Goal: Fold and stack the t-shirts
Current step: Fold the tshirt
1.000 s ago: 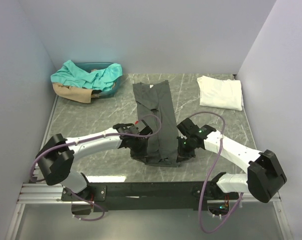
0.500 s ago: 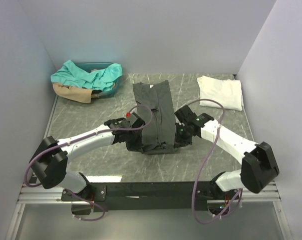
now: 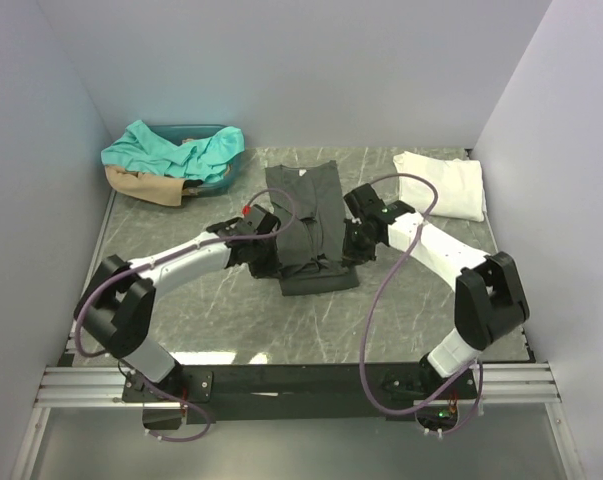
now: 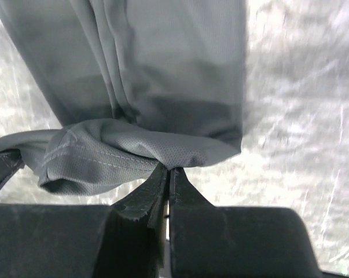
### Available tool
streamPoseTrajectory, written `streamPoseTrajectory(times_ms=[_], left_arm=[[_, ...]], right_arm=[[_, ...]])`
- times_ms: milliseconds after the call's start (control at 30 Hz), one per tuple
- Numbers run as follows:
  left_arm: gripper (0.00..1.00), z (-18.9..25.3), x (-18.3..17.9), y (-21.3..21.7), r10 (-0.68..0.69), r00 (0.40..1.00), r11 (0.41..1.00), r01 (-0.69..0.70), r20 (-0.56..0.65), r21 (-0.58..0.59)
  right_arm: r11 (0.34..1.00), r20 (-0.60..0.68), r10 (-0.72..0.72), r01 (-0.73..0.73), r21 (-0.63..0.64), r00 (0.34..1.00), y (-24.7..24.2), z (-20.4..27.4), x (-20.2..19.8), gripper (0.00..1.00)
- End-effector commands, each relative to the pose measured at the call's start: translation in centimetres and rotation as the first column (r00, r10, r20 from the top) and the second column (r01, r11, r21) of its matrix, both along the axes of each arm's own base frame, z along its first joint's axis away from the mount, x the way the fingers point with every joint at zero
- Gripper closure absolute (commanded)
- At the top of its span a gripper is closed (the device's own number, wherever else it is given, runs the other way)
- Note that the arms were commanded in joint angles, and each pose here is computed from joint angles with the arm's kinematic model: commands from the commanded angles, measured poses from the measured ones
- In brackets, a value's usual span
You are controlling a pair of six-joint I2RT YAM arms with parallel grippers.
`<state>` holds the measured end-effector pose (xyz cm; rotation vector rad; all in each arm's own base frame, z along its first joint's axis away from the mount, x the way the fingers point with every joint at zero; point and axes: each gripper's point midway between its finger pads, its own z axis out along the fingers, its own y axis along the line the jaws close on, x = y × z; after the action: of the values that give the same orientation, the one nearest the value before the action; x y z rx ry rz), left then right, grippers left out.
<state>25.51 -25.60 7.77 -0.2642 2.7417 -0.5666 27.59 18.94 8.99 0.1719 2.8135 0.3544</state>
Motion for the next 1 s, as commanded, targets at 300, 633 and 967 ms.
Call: streamPoseTrajectory(times_ms=[300, 633, 967], left_arm=[[1.00, 0.1, 9.3, 1.4, -0.025, 0.994, 0.999, 0.021, 0.102, 0.040], [1.00, -2.1, 13.4, 2.2, -0.065, 0.995, 0.997, 0.061, 0.076, 0.053], [0.98, -2.1, 16.4, 2.5, -0.054, 0.995, 0.998, 0.052, 0.085, 0.033]], right_arm=[[0.999, 0.111, -0.029, 0.033, -0.035, 0.993, -0.8, 1.3, 8.9, 1.00], [0.997, 0.072, -0.048, 0.053, -0.064, 0.996, -1.7, -0.8, 12.2, 1.00], [0.997, 0.084, -0.061, 0.065, -0.048, 0.995, -2.1, -0.8, 15.8, 1.00]])
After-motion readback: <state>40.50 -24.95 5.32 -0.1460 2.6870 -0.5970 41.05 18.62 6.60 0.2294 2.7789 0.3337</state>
